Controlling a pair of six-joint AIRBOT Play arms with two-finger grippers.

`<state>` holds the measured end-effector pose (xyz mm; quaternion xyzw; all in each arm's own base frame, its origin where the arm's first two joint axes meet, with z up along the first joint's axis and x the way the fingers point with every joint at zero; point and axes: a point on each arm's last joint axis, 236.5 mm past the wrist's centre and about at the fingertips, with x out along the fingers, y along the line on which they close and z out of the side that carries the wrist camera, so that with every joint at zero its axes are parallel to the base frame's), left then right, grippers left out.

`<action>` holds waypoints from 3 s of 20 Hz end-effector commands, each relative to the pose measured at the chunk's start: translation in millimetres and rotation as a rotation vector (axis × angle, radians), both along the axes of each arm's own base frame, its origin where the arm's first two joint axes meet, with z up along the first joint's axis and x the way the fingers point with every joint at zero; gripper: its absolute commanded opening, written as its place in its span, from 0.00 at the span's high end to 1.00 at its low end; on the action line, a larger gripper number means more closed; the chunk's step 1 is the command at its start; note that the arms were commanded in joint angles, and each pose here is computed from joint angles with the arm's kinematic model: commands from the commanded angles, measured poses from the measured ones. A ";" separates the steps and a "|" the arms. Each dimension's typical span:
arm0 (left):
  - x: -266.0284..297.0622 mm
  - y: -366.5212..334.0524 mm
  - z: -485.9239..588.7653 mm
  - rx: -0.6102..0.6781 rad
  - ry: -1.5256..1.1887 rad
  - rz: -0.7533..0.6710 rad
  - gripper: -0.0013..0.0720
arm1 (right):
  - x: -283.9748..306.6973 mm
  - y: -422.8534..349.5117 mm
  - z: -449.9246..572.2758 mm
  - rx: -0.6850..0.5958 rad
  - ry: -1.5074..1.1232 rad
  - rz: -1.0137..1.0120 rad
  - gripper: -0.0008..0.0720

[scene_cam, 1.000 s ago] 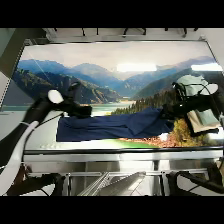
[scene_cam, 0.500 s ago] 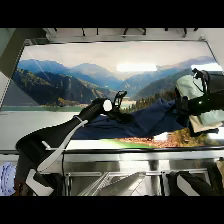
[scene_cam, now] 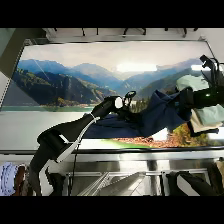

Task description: Fold the shirts.

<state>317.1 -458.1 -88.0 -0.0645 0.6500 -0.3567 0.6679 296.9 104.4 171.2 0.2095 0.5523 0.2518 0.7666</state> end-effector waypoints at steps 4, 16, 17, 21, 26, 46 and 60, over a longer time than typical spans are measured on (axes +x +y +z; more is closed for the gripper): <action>28.5 97.6 58.7 0.146 -0.123 -0.119 0.96 | 4.0 34.3 -0.9 0.021 0.009 0.060 0.96; 29.7 406.4 132.4 0.235 -0.093 0.455 0.96 | 18.9 269.6 -85.7 0.229 0.103 0.232 0.96; 27.3 420.1 134.8 0.235 -0.108 0.495 0.96 | 18.7 291.1 -104.4 0.242 0.126 0.221 0.96; 17.6 455.6 138.0 0.231 -0.147 0.636 0.96 | 30.5 355.9 -173.6 0.280 0.108 0.137 0.96; 6.9 456.6 126.7 0.236 -0.109 0.639 0.96 | 29.9 376.2 -150.9 0.518 0.154 0.186 0.02; -0.7 384.2 105.1 0.208 -0.025 0.420 0.96 | 45.3 49.9 -236.0 0.159 0.261 -0.070 0.03; 10.9 386.2 131.6 0.207 -0.074 0.417 0.96 | 33.6 173.2 -216.4 0.490 0.264 0.080 0.96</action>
